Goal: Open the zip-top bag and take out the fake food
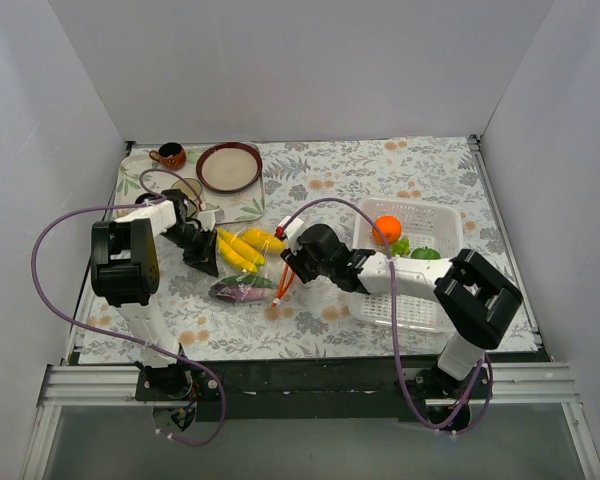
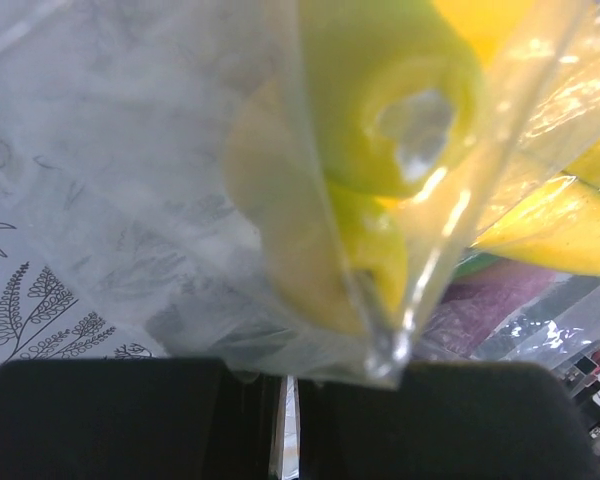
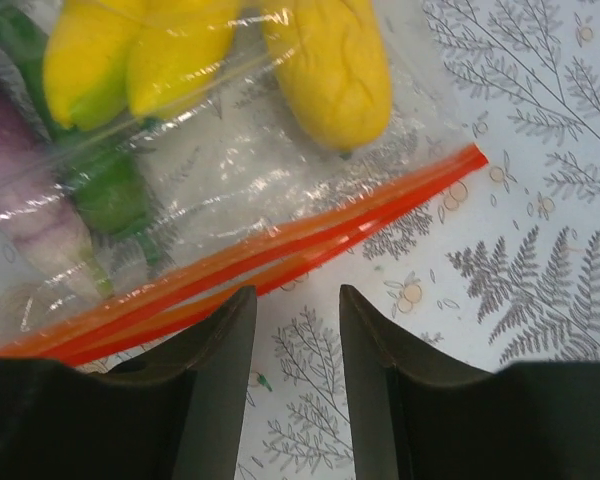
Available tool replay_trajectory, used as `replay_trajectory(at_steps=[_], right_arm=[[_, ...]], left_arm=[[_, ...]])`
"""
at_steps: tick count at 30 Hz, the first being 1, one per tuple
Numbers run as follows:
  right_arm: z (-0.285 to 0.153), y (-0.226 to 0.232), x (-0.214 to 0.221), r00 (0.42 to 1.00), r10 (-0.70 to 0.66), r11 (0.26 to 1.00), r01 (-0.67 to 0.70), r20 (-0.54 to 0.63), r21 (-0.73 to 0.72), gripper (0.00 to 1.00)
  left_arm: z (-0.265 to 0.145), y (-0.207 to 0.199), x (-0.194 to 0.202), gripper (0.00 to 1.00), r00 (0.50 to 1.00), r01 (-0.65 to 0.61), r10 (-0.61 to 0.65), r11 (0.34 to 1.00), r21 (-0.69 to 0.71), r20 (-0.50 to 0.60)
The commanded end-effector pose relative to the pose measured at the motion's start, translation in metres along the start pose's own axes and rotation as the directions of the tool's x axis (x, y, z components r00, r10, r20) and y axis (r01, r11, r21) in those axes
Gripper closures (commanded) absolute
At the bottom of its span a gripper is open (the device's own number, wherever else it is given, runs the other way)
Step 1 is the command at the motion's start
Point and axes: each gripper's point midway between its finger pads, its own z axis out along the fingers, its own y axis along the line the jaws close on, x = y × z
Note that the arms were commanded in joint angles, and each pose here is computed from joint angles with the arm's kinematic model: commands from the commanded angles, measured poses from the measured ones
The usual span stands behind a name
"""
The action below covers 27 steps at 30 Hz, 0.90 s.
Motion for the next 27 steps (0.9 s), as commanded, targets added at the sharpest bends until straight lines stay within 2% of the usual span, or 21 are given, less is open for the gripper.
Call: replay_trajectory(at_steps=[1,4,7,8,9,11,20,27], right_arm=[[0.015,0.018,-0.031,0.99,-0.005,0.995,0.019,0.14,-0.098,0.52],[0.031,0.024,-0.031,0.993,-0.019,0.992,0.034,0.117,-0.124,0.45],[0.038,0.045,-0.031,0.989,-0.035,0.969,0.069,0.144,-0.236,0.32],[0.04,0.049,-0.03,0.986,-0.047,0.964,0.086,0.159,-0.25,0.26],[0.04,0.052,-0.034,0.981,-0.05,0.96,0.099,0.189,-0.261,0.09],[0.038,0.064,-0.037,0.976,-0.056,0.944,0.12,0.21,-0.306,0.01],[0.02,0.093,-0.06,0.955,-0.033,0.893,0.161,0.296,-0.419,0.02],[0.038,0.101,-0.061,0.966,-0.056,0.889,0.164,0.253,-0.428,0.05]], left_arm=[[0.02,0.037,-0.009,1.0,0.998,-0.068,0.068,0.988,-0.141,-0.005],[0.02,0.034,-0.011,1.0,0.998,-0.064,0.064,0.99,-0.128,-0.002],[0.019,0.03,-0.016,1.0,0.998,-0.057,0.058,0.992,-0.114,0.008],[0.019,0.028,-0.017,1.0,0.998,-0.052,0.054,0.993,-0.108,0.01],[0.018,0.026,-0.018,1.0,0.999,-0.048,0.05,0.993,-0.105,0.012],[0.018,0.023,-0.019,1.0,0.999,-0.046,0.048,0.994,-0.102,0.014],[0.028,0.017,-0.021,1.0,0.999,-0.044,0.045,0.992,-0.116,0.002],[0.031,0.025,-0.025,1.0,1.0,-0.006,0.009,0.983,-0.185,0.014]])
